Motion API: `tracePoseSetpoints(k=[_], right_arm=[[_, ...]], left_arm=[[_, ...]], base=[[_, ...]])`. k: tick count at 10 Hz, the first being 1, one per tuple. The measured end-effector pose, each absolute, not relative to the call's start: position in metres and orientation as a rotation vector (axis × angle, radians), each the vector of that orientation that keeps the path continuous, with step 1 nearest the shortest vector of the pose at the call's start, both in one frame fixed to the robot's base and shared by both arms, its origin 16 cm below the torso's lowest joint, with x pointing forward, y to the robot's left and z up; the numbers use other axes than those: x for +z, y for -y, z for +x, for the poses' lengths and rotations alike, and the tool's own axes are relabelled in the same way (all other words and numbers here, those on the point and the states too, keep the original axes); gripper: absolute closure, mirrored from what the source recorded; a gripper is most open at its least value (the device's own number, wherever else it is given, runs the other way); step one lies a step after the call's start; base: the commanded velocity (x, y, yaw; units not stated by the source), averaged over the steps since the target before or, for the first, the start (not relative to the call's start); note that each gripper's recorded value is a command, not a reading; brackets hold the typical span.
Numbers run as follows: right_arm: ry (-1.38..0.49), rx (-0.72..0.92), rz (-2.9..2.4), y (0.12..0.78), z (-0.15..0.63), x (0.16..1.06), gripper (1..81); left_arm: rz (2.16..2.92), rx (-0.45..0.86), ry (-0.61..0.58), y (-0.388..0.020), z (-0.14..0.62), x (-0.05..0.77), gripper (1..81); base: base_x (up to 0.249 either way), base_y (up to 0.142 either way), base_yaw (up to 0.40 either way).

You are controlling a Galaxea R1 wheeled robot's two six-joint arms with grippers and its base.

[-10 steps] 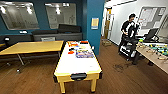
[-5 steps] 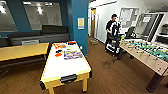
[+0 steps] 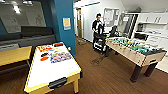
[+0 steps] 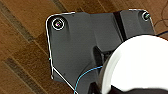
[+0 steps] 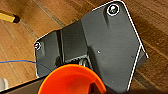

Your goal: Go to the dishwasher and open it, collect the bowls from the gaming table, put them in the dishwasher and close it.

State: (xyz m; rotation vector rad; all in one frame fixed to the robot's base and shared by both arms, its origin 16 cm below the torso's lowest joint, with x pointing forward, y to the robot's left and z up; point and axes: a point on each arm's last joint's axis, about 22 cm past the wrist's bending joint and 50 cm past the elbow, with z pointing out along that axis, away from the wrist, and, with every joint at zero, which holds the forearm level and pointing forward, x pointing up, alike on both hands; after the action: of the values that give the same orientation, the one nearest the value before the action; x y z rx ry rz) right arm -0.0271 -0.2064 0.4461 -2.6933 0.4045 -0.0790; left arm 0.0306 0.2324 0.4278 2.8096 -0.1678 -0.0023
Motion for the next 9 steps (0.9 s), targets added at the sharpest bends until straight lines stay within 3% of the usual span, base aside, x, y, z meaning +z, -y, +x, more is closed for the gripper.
tracePoseSetpoints(k=[4, 9], right_arm=[[-0.404, -0.082, -2.717, 0.215, -0.028, 0.442, 81.1], [-0.401, -0.086, -2.740, 0.222, -0.030, 0.438, 81.1]], left_arm=[[2.858, -0.002, 0.170, -0.244, 0.032, 0.421, 81.1], [2.855, 0.010, 0.174, -0.235, 0.034, 0.420, 81.1]], base=[[0.000, 0.000, -0.393], [0.000, 0.000, -0.393]])
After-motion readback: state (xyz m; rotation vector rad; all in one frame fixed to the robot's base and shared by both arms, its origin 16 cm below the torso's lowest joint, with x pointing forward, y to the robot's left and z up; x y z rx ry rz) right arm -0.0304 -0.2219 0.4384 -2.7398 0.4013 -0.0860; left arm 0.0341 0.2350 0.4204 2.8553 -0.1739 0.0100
